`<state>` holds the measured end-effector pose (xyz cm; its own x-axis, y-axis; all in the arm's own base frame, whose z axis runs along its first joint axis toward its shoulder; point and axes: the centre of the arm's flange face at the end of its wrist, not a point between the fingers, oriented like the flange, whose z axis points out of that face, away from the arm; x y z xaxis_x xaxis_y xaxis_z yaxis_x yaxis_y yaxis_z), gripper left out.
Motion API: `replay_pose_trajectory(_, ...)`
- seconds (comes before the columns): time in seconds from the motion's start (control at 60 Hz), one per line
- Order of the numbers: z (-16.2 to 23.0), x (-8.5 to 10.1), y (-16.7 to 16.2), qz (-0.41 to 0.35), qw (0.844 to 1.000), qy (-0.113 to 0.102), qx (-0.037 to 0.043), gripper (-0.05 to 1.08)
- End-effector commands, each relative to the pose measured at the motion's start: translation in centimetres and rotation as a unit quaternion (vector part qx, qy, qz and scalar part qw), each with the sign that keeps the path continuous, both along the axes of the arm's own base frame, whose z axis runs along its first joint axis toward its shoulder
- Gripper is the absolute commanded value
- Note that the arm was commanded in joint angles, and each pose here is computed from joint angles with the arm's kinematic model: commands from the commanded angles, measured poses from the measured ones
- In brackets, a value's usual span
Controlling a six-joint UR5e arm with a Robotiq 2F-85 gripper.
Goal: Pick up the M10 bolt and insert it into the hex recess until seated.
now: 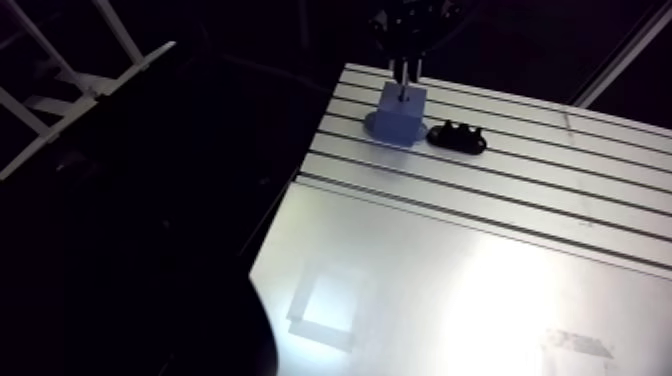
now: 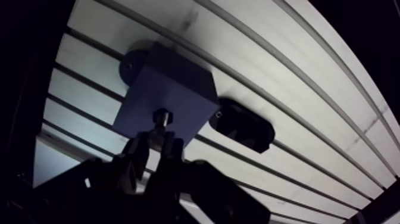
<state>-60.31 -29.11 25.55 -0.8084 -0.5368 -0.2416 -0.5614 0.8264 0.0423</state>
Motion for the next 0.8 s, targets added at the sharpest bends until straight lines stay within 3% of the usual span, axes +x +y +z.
replay_pose_trajectory(0.017, -0.01, 0.01, 0.01, 0.000, 1.000, -0.001, 0.0001, 1.03)
replay_pose_trajectory(0.8, -0.47, 0.23, 0.17, -0.001, 1.000, -0.005, 0.0013, 1.03)
